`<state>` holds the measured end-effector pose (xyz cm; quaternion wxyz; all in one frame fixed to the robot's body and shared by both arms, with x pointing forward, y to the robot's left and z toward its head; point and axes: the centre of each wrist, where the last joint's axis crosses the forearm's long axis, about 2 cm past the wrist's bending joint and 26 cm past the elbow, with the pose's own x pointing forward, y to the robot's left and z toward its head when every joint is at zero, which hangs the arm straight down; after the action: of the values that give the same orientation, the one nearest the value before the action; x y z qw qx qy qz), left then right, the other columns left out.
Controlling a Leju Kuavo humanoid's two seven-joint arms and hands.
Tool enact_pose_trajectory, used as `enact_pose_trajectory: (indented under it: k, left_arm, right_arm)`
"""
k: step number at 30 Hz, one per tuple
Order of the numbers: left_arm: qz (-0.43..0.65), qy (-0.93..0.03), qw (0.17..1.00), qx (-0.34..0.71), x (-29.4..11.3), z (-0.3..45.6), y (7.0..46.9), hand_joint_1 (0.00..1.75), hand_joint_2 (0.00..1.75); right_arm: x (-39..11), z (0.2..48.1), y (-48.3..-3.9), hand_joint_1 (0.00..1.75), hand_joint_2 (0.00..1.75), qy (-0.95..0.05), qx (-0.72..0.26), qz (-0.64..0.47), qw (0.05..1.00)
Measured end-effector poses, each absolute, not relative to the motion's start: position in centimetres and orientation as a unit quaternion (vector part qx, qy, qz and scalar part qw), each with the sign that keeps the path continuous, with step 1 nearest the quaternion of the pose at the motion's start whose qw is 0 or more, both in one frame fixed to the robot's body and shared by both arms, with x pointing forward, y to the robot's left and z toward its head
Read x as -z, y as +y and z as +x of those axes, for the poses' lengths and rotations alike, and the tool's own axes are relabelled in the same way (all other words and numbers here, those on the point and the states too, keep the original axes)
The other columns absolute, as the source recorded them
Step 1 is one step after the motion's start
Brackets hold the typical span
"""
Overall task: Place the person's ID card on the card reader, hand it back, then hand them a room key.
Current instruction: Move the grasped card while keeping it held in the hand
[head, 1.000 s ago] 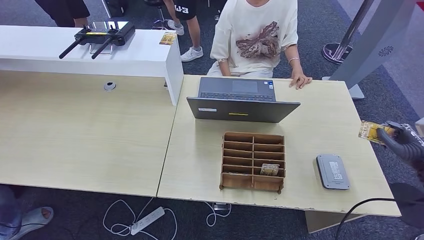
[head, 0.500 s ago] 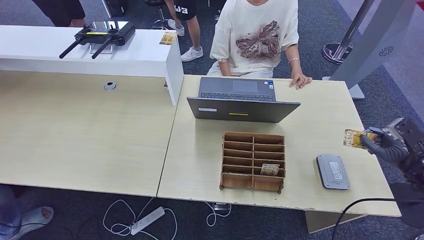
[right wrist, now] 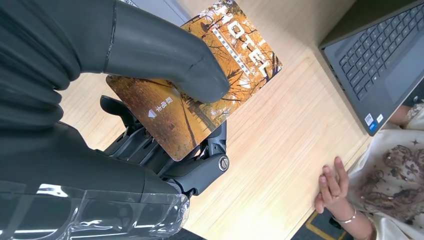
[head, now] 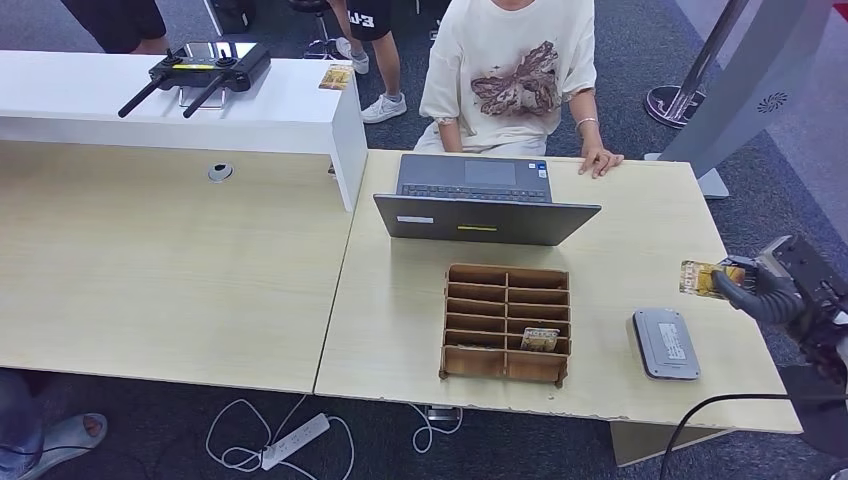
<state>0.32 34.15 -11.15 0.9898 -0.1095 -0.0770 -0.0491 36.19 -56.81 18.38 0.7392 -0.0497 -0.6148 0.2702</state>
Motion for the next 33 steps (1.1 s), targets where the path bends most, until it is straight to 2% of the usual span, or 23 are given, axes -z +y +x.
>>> enact_pose_trajectory:
  k: [33]
  left_arm:
    - [-0.107, -0.074, 0.990, 0.061, 11.1, 0.3, 34.6, 0.00, 0.00]
  right_arm:
    - [-13.8, 34.0, -55.1, 1.75, 1.75, -0.534, -0.312, -0.064, 0.783]
